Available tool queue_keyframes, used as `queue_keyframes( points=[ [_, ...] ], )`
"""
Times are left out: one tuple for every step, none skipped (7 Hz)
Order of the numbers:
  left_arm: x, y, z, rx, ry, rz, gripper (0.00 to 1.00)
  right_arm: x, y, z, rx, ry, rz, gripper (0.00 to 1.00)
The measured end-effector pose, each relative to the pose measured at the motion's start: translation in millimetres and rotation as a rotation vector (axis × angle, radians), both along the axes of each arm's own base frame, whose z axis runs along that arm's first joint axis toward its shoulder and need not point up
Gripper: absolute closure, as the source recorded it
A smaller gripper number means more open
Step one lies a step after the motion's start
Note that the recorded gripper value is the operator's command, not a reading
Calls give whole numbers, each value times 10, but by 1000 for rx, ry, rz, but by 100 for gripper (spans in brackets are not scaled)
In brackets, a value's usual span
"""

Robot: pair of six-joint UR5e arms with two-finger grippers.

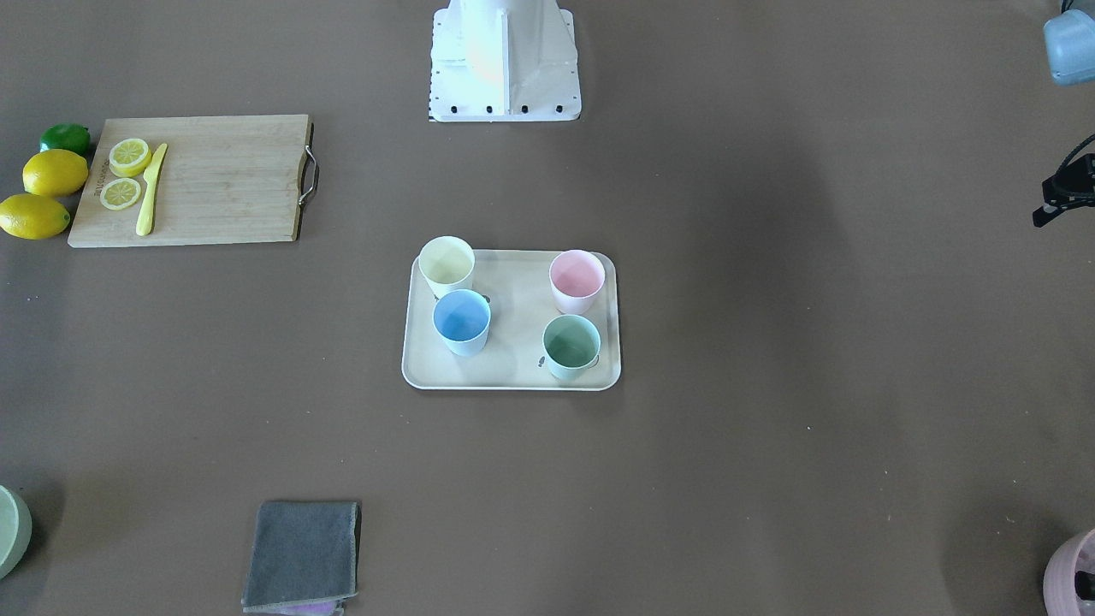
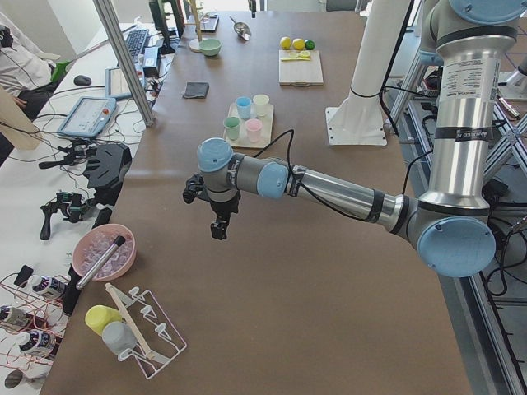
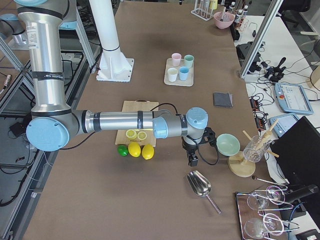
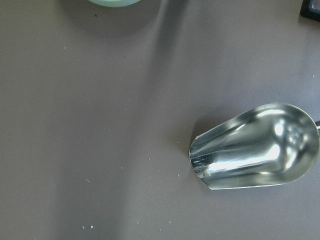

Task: Place all cups on tray

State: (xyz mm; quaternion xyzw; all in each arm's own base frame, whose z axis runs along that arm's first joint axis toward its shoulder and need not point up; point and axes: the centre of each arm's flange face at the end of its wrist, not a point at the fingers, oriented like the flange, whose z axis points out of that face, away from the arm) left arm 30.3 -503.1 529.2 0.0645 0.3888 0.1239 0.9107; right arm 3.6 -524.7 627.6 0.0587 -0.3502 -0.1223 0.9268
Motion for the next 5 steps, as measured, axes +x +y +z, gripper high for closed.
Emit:
queue_keyframes(
  points=[
    [-1,2,3,-1,-1,0,2,0,1,1,-1,0,0,0],
    [-4,3,-2,0,-1,-1,2,0,1,3,-3,0,2,0],
    [-6,4,-9,1,0,-1,2,1,3,7,-5,0,3,0],
    [-8,6,-22,3,0,-1,2,0,5,9,-6,0,4,0],
    [-9,7,-37,6,1,-2,2,0,4,7,-6,-1,4,0]
  ],
)
